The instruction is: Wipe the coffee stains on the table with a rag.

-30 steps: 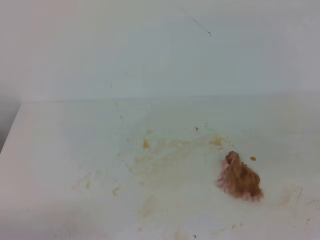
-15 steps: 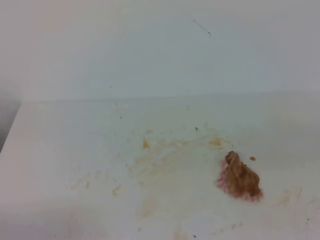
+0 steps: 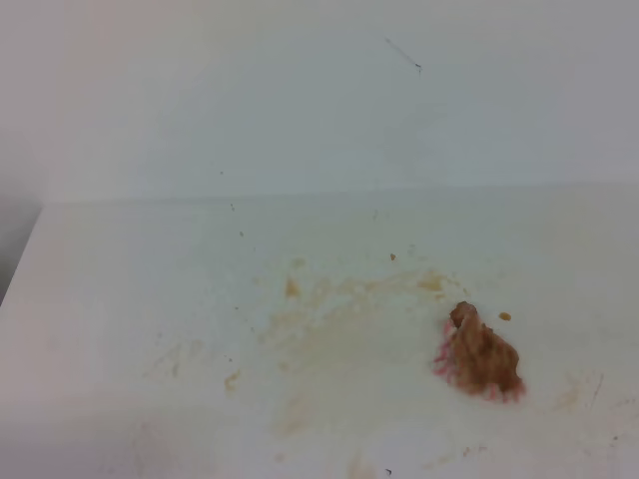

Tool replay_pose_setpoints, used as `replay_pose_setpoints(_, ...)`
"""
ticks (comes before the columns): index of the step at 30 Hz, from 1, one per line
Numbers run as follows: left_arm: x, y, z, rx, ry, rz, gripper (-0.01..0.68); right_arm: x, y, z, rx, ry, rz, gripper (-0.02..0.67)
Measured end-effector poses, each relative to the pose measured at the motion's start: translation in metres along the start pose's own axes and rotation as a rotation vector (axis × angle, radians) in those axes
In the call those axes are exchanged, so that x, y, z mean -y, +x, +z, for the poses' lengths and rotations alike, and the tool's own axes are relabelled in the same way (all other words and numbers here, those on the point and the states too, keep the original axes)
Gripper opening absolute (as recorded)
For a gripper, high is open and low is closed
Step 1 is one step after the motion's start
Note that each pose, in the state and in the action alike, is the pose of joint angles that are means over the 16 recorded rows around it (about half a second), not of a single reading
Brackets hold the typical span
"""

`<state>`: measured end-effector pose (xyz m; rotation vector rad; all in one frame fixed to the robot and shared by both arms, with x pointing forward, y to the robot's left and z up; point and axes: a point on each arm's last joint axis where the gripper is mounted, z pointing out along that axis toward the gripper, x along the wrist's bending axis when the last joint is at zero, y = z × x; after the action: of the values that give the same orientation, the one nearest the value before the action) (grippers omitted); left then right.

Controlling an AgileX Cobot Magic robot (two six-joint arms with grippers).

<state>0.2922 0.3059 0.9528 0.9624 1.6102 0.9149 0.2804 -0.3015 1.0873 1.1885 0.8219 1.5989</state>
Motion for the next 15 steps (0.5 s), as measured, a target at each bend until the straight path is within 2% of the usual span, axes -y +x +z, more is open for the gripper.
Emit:
replay_pose_setpoints(6,0.0,0.0,0.0,0.0,0.0,0.0,0.0,-0.0059,-0.0013,-0.0091,0.052,-0.076,-0.016,-0.001)
replay_pose_setpoints(15,0.0,0.0,0.0,0.0,0.0,0.0,0.0,-0.0066,-0.0018,-0.0102,0.069,-0.089,-0.022,-0.001)
